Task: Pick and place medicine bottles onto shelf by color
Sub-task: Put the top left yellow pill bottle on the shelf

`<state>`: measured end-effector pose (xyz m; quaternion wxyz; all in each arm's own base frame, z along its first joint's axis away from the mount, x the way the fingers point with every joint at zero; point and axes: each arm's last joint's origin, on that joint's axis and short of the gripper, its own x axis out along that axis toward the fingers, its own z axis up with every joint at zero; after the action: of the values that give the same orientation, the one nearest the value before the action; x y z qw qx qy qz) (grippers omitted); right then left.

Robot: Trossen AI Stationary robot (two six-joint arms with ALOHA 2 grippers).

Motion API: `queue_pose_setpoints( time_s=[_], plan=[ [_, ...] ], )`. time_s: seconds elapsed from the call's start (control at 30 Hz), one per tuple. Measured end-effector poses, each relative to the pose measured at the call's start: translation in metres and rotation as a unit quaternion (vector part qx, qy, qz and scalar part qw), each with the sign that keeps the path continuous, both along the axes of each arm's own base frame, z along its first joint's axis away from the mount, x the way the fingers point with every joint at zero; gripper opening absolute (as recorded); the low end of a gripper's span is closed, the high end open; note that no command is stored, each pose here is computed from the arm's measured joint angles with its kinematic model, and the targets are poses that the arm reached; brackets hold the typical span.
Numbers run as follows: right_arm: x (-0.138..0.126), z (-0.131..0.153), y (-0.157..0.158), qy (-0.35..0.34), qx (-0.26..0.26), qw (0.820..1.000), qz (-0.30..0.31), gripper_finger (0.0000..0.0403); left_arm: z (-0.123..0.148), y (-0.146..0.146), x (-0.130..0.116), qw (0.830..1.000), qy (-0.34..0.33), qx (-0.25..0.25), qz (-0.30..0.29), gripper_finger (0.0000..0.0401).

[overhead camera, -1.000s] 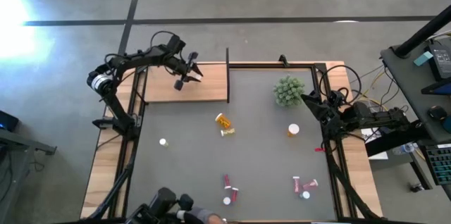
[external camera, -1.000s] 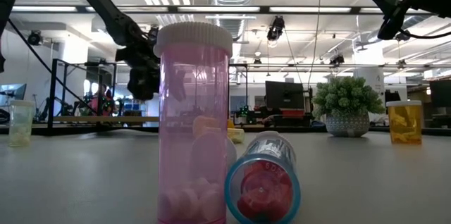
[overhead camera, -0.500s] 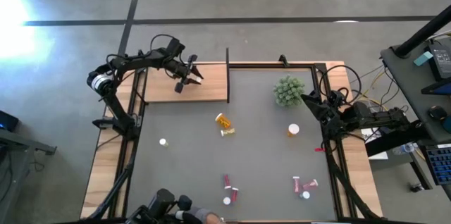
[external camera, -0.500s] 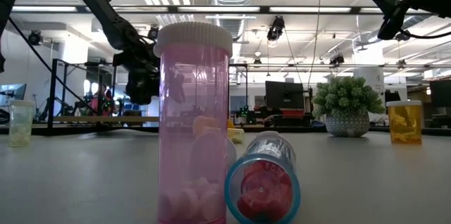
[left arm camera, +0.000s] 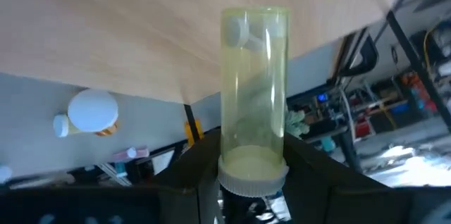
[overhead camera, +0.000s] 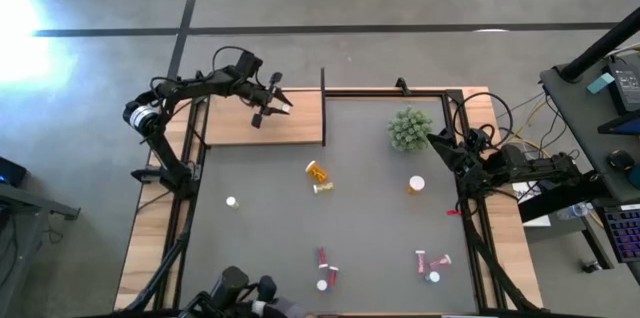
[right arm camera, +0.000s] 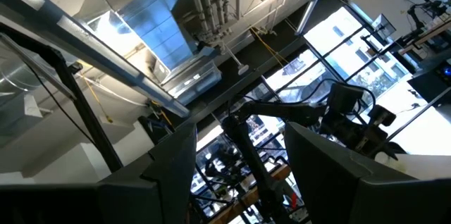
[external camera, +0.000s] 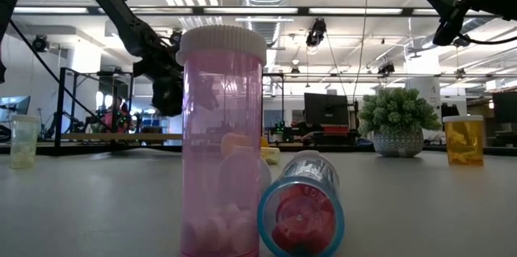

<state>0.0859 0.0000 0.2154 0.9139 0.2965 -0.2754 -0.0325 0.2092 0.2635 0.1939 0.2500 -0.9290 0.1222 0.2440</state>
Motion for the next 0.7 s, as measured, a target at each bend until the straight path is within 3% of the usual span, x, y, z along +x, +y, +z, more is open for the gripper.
queue_pose_setpoints(
  time_s=[0.4, 0.7],
  plan=[
    [0.000, 0.000, 0.000, 0.000, 0.000, 1.000, 0.000, 0.0206, 0.015, -0.002, 0.001, 0.987, -0.011, 0.149, -0.060, 0.0109],
    [0.000, 0.000, 0.000, 0.000, 0.000, 1.000, 0.000, 0.0206, 0.036, -0.025, -0.003, 0.970, 0.013, 0.219, -0.104, 0.0109]
  ],
)
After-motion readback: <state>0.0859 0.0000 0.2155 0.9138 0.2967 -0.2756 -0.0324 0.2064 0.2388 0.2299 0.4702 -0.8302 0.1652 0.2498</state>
